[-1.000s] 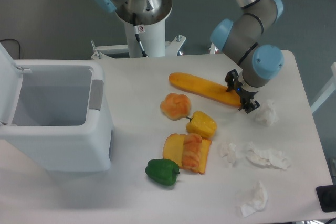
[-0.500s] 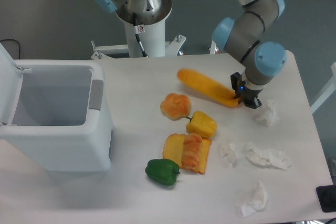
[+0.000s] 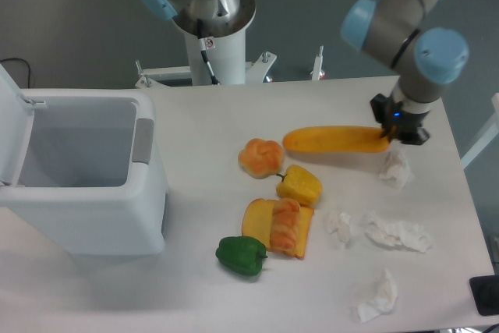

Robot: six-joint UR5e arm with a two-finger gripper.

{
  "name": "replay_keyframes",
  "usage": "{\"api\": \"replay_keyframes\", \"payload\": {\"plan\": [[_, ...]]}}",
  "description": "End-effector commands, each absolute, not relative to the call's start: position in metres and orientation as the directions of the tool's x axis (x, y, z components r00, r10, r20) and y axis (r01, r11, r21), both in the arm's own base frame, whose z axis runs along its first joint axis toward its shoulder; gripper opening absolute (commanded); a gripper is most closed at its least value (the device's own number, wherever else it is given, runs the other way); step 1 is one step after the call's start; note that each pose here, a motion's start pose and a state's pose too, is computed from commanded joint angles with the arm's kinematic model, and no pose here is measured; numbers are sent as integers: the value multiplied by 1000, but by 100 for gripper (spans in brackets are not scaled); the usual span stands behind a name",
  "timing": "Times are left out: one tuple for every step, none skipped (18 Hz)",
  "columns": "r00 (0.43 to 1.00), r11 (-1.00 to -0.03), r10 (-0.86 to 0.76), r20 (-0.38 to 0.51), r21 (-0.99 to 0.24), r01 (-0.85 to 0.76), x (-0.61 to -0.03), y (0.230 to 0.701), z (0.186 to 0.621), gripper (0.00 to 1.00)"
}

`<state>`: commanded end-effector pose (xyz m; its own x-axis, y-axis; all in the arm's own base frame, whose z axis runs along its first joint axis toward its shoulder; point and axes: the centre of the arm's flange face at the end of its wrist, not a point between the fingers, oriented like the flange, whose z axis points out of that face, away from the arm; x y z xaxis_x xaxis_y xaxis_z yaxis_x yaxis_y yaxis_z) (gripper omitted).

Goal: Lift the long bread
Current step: 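Lift the gripped loaf end up off the table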

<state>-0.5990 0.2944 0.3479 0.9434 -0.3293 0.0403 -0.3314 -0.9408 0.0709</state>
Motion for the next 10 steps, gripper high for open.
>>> {"api": "replay_keyframes", "payload": {"plan": [[943, -942, -331, 30, 56, -332, -599, 296, 353, 0], [944, -944, -328, 17, 28, -329, -600, 298, 358, 0], [946, -946, -325, -1, 2, -325, -602, 300, 366, 0], [946, -947, -322, -17, -6, -323, -605, 301, 374, 0], [946, -947, -322, -28, -4, -323, -608, 302, 381, 0], [946, -947, -322, -41, -2, -323, -609, 302, 388, 0], [945, -947, -322, -50, 2, -322, -610, 302, 393, 0], [945, -947, -322, -58, 7, -322, -611, 302, 396, 0], [945, -947, -322, -56, 17, -322, -611, 301, 396, 0], [945, -947, -322, -55, 24, -321, -611, 300, 396, 0]]}}
